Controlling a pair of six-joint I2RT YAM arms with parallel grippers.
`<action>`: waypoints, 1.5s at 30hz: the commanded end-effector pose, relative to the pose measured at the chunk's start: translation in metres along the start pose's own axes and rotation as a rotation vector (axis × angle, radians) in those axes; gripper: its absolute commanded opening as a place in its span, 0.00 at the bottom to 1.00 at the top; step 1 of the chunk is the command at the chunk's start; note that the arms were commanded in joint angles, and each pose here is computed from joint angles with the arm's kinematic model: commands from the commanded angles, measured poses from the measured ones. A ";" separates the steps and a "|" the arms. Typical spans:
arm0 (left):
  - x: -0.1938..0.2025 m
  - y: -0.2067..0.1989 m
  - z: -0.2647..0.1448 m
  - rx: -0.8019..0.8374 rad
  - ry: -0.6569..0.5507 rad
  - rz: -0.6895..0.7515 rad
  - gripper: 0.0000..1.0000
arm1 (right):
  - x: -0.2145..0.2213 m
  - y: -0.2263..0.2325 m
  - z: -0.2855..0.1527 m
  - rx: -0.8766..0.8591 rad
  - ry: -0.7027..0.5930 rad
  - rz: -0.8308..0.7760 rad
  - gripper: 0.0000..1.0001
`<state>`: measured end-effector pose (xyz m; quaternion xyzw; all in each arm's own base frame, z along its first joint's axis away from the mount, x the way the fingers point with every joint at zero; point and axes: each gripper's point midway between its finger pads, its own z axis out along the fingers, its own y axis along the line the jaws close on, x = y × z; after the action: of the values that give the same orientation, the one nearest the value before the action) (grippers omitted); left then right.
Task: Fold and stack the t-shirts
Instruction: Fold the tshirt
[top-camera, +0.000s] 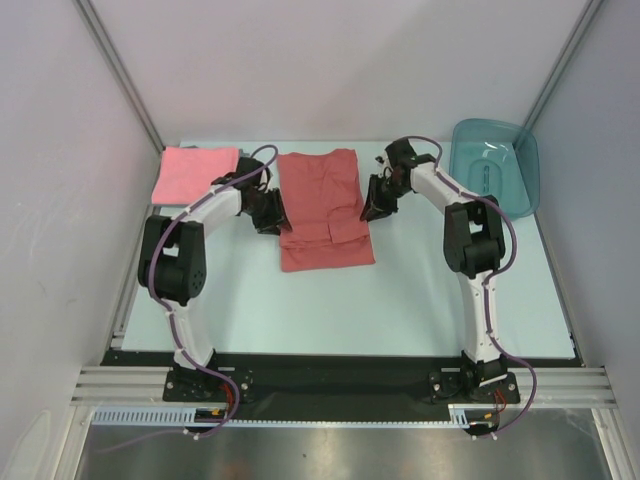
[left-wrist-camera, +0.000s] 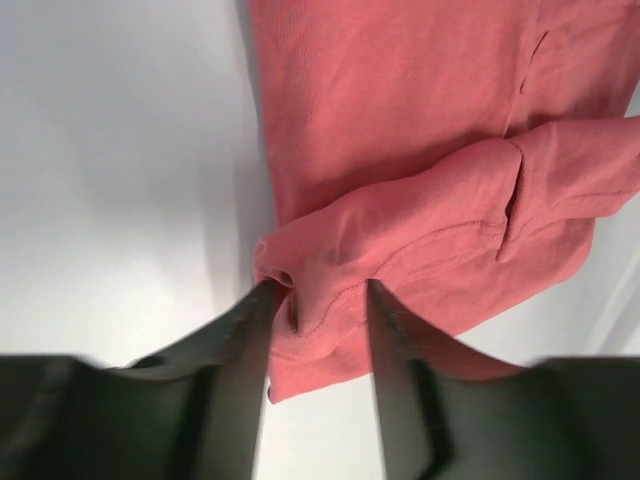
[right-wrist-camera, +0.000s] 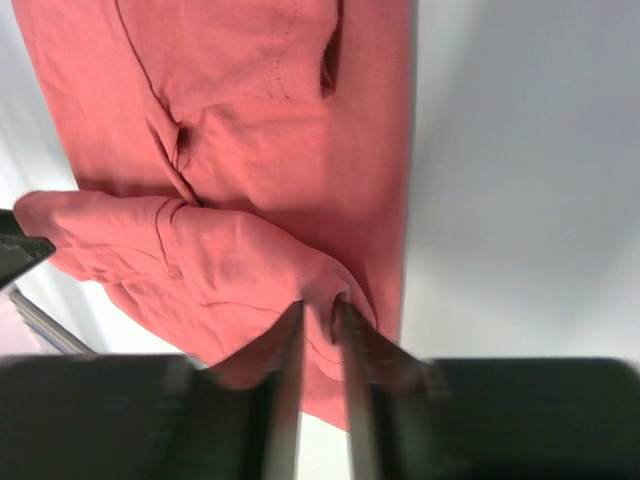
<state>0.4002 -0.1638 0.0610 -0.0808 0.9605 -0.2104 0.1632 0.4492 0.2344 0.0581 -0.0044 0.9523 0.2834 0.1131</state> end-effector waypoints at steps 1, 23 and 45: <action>-0.009 -0.004 -0.009 0.030 -0.039 0.015 0.50 | -0.013 0.003 -0.006 -0.041 -0.024 -0.016 0.30; 0.024 -0.009 -0.016 0.106 -0.031 -0.028 0.41 | 0.030 0.015 -0.017 -0.073 0.037 -0.036 0.42; -0.004 -0.021 -0.020 0.111 -0.070 -0.011 0.08 | 0.005 0.033 -0.019 -0.111 -0.018 -0.027 0.00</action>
<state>0.3791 -0.1682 0.0652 -0.0950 0.9496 -0.2468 0.1684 0.4171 0.2396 0.0535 -0.0102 0.9486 0.3062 0.0794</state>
